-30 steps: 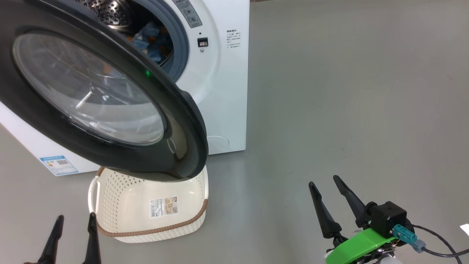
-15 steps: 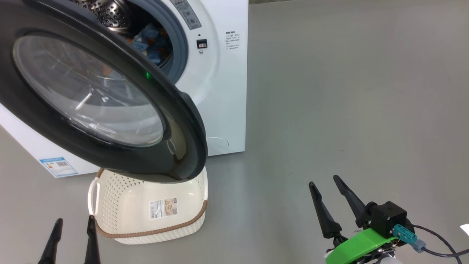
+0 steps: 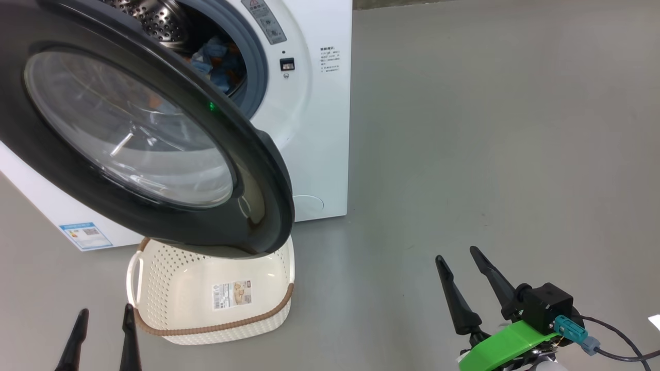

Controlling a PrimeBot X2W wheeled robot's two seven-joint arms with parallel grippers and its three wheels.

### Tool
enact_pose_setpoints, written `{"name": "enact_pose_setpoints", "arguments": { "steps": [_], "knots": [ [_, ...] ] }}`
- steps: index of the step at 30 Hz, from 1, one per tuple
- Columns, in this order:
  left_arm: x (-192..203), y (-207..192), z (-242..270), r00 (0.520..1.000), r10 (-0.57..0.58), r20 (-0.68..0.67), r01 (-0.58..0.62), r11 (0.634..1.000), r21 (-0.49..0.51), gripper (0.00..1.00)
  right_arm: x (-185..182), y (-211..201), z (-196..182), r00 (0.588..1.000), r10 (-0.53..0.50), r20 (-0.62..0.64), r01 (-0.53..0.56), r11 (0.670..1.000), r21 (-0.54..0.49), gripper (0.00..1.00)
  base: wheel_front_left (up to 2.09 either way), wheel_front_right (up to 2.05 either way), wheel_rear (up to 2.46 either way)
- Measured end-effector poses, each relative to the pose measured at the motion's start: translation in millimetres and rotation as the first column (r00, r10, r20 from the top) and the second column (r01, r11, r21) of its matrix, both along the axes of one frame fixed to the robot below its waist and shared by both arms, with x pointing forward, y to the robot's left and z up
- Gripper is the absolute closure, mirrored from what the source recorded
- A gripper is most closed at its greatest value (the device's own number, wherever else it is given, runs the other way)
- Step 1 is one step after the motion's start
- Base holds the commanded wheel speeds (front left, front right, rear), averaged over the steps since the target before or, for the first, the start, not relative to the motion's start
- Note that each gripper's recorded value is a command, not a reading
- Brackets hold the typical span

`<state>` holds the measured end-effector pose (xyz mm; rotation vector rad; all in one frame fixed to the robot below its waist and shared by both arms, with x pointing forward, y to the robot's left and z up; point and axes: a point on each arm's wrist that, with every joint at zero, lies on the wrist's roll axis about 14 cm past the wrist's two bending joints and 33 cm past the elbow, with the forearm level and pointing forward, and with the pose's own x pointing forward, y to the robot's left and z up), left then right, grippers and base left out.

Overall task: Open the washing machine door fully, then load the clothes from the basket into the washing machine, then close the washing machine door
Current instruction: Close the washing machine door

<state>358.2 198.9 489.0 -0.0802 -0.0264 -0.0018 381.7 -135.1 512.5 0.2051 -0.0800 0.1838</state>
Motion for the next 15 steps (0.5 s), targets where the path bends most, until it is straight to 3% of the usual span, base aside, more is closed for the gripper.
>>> {"name": "enact_pose_setpoints", "arguments": {
  "steps": [1, 2, 3, 8, 15],
  "knots": [
    [-1.0, 0.2, -0.7, 1.000, 0.001, -0.002, -0.001, 1.000, 0.000, 0.00, 0.0, 0.0, 0.4, 1.000, 0.000, 0.001, 0.000, 1.000, 0.001, 0.13, 0.00, 0.00, 0.00],
    [-2.3, 0.4, -2.0, 1.000, 0.001, -0.007, -0.001, 1.000, 0.000, 0.00, -0.1, -0.1, 0.6, 1.000, -0.001, 0.002, 0.001, 1.000, 0.003, 0.67, 0.00, 0.00, 0.00],
    [-3.6, 0.5, -3.3, 1.000, 0.002, -0.011, -0.002, 1.000, 0.000, 0.00, -0.1, -0.4, 0.8, 1.000, -0.001, 0.002, 0.001, 1.000, 0.003, 1.00, 0.00, 0.00, 0.00],
    [-4.9, 1.5, -3.1, 1.000, 0.005, -0.010, -0.005, 1.000, 0.000, 0.00, 1.1, -3.8, 5.4, 1.000, -0.012, 0.016, 0.012, 1.000, 0.004, 1.00, 0.00, 0.00, 0.00],
    [-7.0, 5.1, -3.6, 1.000, 0.018, -0.012, -0.018, 1.000, 0.000, 0.00, 5.0, -0.8, 50.0, 0.988, -0.005, 0.154, 0.002, 1.000, 0.021, 1.00, 0.00, 0.00, 0.00]
  ]
}}
